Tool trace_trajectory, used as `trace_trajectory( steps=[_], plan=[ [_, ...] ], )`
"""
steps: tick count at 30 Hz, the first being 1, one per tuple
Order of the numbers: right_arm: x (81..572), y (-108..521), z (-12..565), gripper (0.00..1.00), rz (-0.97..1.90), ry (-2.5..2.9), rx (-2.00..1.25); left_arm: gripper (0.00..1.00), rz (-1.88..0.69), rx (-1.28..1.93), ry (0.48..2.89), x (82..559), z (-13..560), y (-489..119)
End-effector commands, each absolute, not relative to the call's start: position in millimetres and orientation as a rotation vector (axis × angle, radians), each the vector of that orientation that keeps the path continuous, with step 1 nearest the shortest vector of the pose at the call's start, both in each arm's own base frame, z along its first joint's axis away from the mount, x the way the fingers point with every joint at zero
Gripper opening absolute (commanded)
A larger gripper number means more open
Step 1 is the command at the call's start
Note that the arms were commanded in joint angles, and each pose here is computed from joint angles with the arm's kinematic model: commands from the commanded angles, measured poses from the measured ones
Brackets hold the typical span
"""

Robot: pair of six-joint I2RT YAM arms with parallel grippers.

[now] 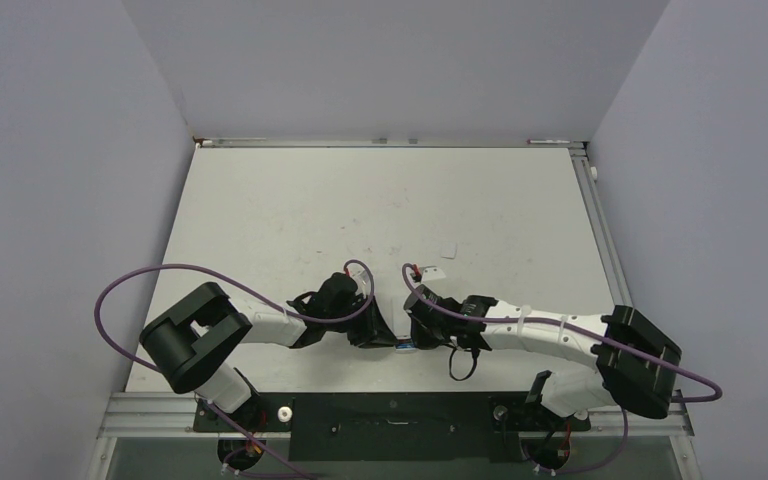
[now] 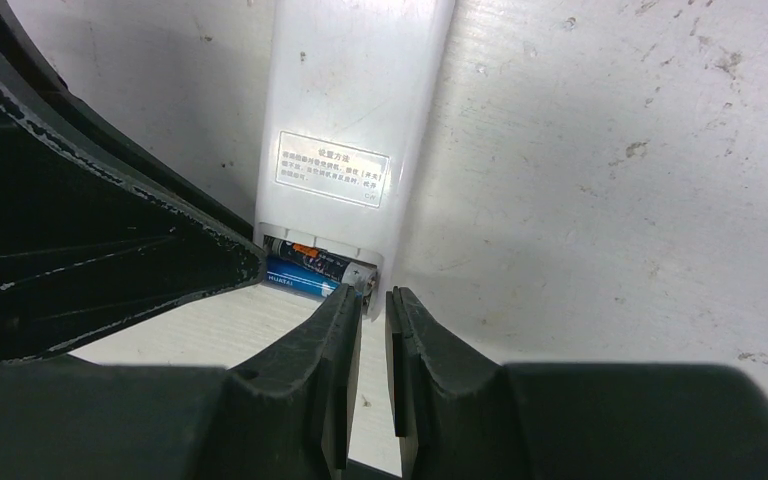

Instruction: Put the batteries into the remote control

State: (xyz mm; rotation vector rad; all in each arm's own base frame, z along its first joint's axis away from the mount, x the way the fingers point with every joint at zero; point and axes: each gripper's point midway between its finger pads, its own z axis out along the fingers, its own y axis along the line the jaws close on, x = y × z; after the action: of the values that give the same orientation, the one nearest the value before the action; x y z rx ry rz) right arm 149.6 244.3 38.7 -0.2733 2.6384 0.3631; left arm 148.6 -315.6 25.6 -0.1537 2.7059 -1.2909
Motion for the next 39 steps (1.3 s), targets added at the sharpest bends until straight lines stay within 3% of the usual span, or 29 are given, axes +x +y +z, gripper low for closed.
trace_trajectory(
  steps=[1,15,39],
  plan=[
    [160.7,262.3,52.0,0.17,0.414,2.589,-0.254,0.17,-1.324,-0.121,2.687,151.9,32.4,-324.7],
    [160.3,267.5,50.3,0.09,0.431,2.596,-0.267,0.16,-1.320,-0.121,2.696,150.6,29.8,-323.8],
    [149.9,267.0,25.5,0.09,0.338,2.660,-0.341,0.16,-1.321,-0.125,2.694,149.3,29.9,-322.0]
  ],
)
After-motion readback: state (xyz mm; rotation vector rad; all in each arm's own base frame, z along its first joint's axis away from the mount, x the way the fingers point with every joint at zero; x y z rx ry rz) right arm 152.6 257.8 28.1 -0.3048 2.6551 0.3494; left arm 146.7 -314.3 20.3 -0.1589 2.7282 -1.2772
